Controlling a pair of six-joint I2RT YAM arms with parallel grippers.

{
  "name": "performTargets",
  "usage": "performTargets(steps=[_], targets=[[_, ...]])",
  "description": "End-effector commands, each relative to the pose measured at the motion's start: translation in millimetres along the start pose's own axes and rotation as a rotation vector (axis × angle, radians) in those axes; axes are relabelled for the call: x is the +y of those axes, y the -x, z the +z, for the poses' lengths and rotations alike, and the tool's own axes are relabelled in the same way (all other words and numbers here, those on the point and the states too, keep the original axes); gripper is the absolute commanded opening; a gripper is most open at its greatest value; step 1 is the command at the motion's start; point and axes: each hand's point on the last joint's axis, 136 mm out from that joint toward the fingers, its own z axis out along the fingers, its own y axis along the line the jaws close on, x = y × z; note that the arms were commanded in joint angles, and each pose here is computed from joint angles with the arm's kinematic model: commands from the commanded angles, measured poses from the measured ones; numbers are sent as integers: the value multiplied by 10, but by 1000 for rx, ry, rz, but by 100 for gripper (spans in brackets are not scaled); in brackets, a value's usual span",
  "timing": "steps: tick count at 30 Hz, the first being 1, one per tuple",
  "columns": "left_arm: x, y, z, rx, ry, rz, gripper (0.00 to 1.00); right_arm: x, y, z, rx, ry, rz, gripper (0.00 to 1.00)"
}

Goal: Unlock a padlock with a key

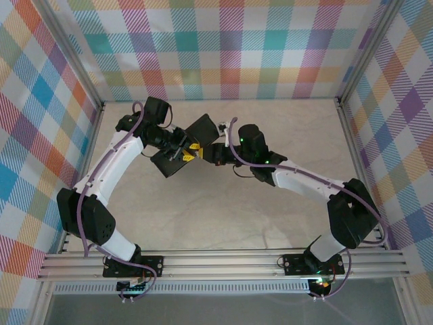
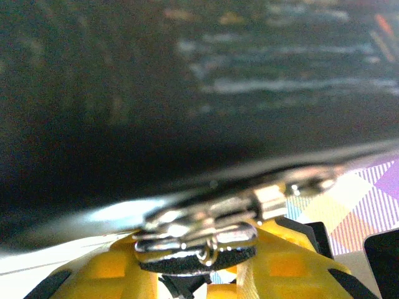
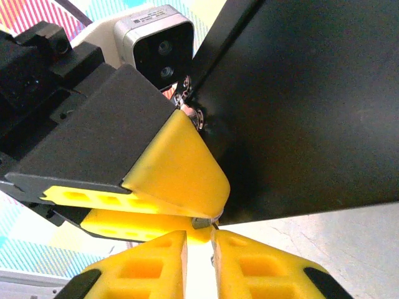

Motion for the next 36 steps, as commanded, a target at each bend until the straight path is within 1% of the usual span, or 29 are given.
performTargets(steps=[1, 4, 8, 14, 21, 29, 36], targets=[[-194, -71, -91, 8, -83, 77, 0, 30, 39, 36, -22, 37, 56, 21], [-197, -71, -85, 9, -88, 77, 0, 15, 41, 40, -31, 38, 79, 22], [-195, -75, -90, 9, -88, 80, 0, -19, 38, -20, -46, 5, 78, 24], [-153, -86, -94, 14, -78, 81, 0, -82, -10, -127, -65, -38, 89, 25], [-165, -81, -91, 11, -89, 76, 0, -49, -58, -99, -74, -4, 118, 25], [-146, -110, -111, 11, -95, 77, 0, 33, -89, 32, -64, 36, 141, 24], [-166, -99, -101, 12, -100, 77, 0, 39, -132, 38, -51, 27, 145, 25]])
